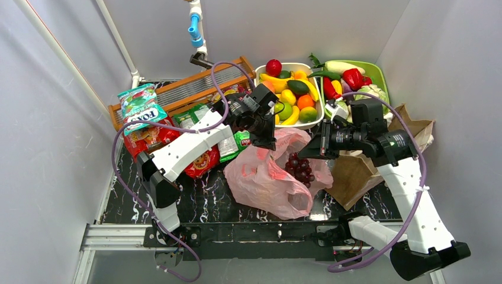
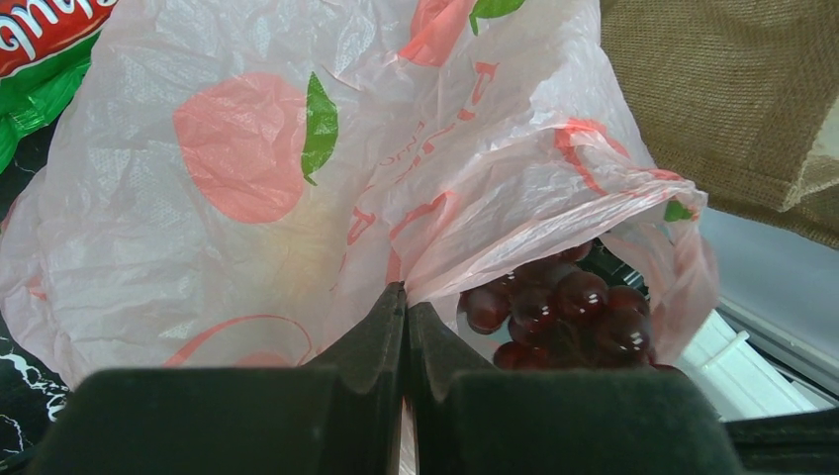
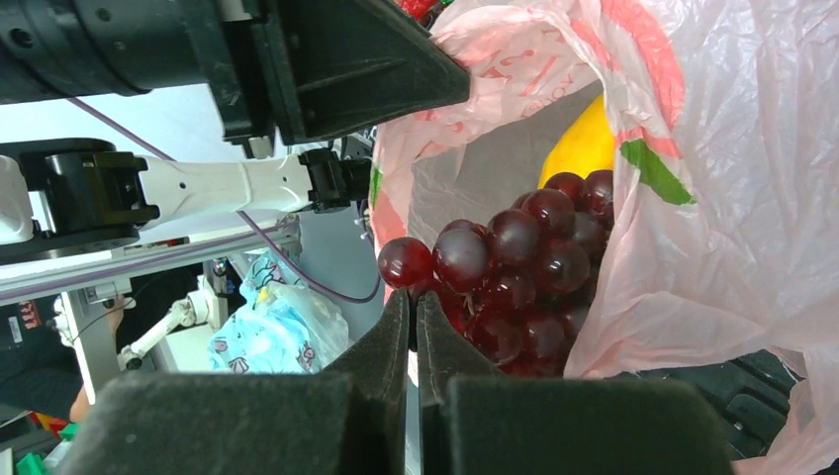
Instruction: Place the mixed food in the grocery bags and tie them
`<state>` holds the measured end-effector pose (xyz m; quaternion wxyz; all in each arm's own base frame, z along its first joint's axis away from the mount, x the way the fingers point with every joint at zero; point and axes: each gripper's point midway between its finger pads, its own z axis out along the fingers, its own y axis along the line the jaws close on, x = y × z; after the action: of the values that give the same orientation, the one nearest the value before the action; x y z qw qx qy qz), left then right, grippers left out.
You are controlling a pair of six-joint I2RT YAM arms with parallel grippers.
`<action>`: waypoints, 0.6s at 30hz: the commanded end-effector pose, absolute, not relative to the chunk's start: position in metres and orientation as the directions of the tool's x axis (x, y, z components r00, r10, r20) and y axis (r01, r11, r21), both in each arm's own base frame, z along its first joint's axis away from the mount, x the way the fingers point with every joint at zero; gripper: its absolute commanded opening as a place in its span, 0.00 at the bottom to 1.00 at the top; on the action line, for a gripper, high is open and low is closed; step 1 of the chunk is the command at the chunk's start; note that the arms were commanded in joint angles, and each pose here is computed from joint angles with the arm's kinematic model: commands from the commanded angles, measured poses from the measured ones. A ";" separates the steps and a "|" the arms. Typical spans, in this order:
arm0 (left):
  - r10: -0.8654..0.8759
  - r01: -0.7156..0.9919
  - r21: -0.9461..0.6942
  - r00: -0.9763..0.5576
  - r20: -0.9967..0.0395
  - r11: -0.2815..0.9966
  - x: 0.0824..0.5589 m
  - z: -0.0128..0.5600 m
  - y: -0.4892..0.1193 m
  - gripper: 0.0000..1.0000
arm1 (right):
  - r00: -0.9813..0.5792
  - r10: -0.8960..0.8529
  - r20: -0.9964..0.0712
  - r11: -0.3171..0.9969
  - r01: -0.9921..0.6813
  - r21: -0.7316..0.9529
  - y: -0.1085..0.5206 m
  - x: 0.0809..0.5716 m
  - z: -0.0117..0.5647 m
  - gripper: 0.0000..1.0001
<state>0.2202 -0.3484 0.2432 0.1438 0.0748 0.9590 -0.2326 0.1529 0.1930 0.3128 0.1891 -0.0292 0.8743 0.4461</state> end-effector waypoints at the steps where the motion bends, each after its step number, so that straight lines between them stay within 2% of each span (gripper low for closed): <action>1: 0.075 0.221 -0.450 -0.944 -0.321 0.865 0.220 0.260 -0.348 0.00 | -0.925 0.102 -0.366 0.560 -0.251 0.790 0.200 0.151 0.319 0.01; 18: 0.070 0.219 -0.467 -0.946 -0.316 0.857 0.220 0.259 -0.350 0.00 | -0.930 0.104 -0.352 0.598 -0.225 0.770 0.212 0.184 0.291 0.01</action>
<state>0.2230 -0.3524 0.2475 0.1426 0.0741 0.9568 -0.2424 0.1711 0.2054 0.2804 0.1538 -0.0190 0.8858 0.4375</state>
